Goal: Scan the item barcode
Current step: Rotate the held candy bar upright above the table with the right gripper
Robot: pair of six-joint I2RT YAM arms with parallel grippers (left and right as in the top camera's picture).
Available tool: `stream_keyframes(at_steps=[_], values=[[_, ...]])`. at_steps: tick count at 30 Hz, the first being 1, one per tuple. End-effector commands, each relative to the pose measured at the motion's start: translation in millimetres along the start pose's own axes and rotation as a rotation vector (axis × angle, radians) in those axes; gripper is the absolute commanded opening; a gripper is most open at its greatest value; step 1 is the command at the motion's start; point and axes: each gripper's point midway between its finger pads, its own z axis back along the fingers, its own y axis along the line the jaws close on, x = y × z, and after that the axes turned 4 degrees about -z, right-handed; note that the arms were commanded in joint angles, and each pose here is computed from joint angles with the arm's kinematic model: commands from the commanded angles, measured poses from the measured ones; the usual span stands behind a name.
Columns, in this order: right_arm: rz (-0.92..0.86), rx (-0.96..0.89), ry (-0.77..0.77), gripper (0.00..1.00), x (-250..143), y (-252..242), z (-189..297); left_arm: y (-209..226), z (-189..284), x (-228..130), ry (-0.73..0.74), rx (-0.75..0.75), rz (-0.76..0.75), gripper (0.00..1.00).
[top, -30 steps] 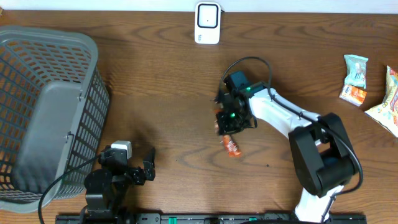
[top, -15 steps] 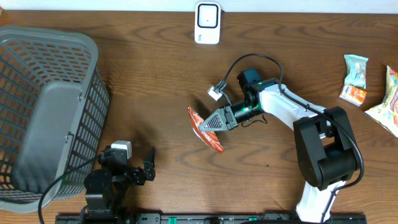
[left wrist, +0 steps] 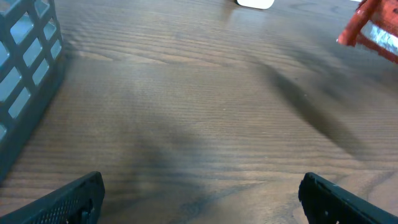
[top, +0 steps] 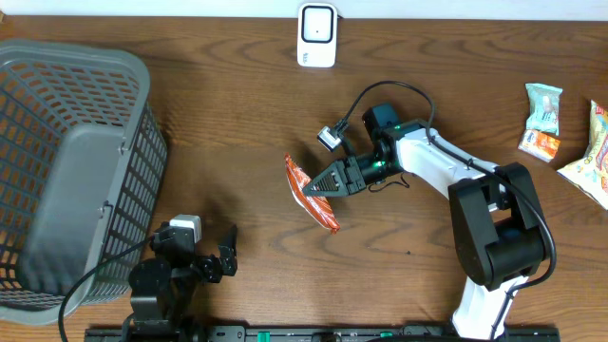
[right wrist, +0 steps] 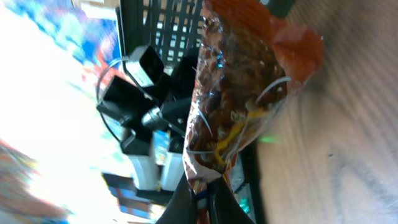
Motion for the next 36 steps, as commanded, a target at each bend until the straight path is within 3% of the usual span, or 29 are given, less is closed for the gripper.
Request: stream_keyframes(at_steps=[1, 6, 15, 36], values=[[-0.338, 0.046, 0.000, 0.01, 0.7, 7.0, 0.8, -0.7, -1.7, -6.5, 0.019, -0.008, -0.004, 1.00], [-0.731, 0.046, 0.007, 0.01, 1.2, 6.8, 1.4, -0.7, -1.7, -6.5, 0.019, -0.008, -0.003, 1.00], [-1.031, 0.051, 0.001, 0.01, 3.4, 6.2, 6.3, -0.6, -1.7, -6.5, 0.019, -0.008, -0.004, 1.00], [-1.054, 0.066, -0.034, 0.01, 9.2, 4.7, 19.3, -0.7, -1.7, -6.5, 0.019, -0.008, -0.004, 1.00]])
